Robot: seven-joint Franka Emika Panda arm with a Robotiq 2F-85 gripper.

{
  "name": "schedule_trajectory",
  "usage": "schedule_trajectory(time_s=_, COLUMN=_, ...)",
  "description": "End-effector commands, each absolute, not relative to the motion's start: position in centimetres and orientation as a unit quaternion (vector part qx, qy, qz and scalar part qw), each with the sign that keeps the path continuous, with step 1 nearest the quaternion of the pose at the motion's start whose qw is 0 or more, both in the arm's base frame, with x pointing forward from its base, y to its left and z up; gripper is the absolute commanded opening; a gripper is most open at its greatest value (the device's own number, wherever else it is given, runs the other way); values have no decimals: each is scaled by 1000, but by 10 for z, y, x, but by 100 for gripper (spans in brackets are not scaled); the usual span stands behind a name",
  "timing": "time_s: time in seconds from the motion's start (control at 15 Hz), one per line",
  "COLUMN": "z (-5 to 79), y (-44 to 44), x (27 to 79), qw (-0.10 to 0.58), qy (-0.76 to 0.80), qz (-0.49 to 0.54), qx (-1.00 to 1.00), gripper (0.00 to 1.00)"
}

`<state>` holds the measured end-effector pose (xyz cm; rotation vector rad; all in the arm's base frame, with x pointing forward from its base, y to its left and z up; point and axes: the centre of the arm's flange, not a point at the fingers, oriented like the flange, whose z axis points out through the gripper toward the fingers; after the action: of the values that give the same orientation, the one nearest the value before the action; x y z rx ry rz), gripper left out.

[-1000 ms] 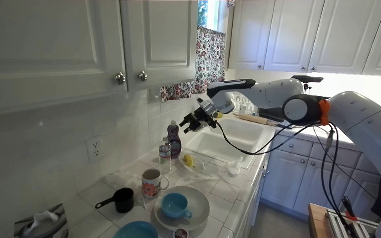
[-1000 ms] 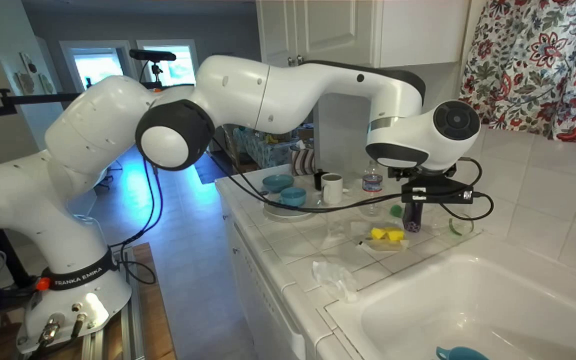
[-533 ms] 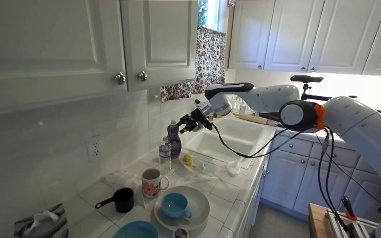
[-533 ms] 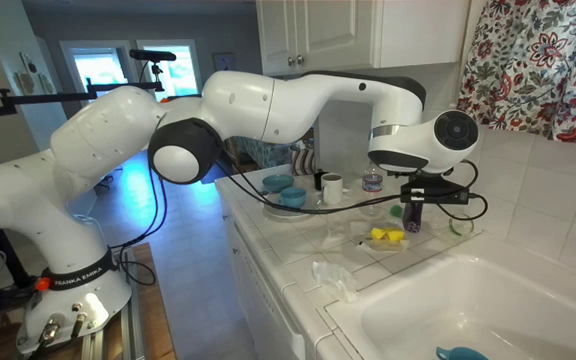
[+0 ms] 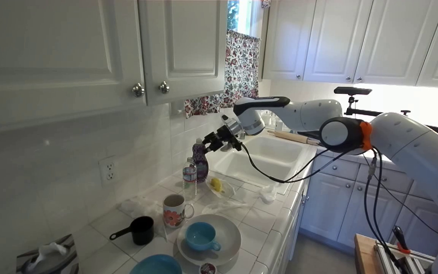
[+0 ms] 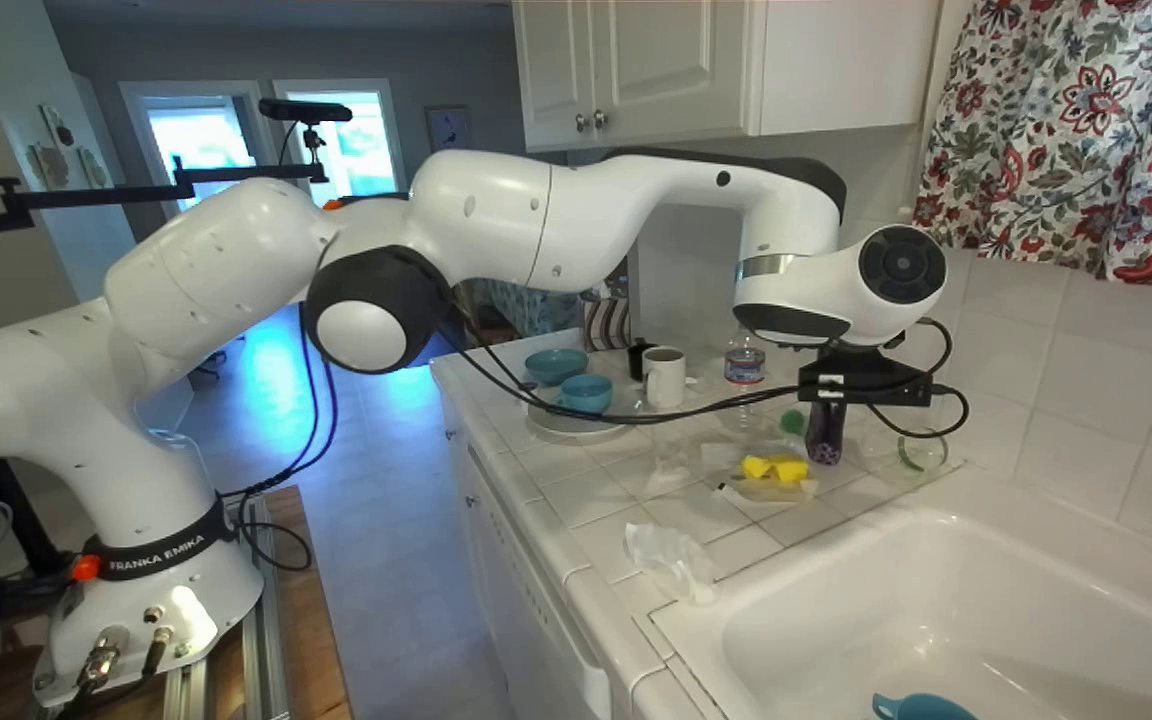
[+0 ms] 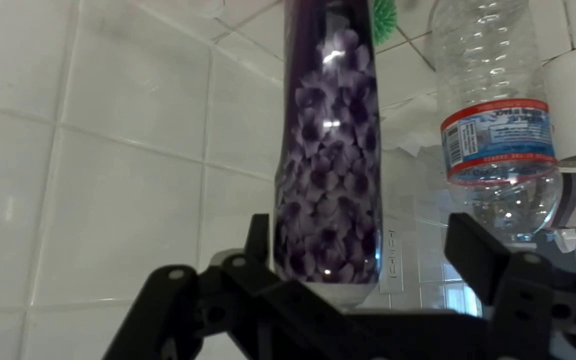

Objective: Pour some dishwashing liquid in the sink.

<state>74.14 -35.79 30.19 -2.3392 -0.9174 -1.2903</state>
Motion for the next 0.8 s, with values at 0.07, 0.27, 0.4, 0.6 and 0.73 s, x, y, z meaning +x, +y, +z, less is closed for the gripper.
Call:
schedule_trajectory(time_s=0.07, z=299, y=-361, x=750, qw=165, qy=-305, qz=-470, qx=-812, gripper=61)
schedule_trajectory(time_s=0.27, z=303, y=-364, x=747, qw=165, qy=-303, qz=-477, qx=-808, gripper=39)
schedule_trajectory(time_s=0.4, z=305, y=-365, x=744, qw=164, qy=-302, qz=-481, qx=-807, gripper=26)
schedule_trajectory(time_s=0.6, z=313, y=-366, x=741, qw=155, qy=-291, qz=-489, qx=-808, gripper=20)
schedule_trajectory(time_s=0.73, z=322, y=-367, x=734, qw=146, qy=-283, qz=-499, qx=-806, gripper=18)
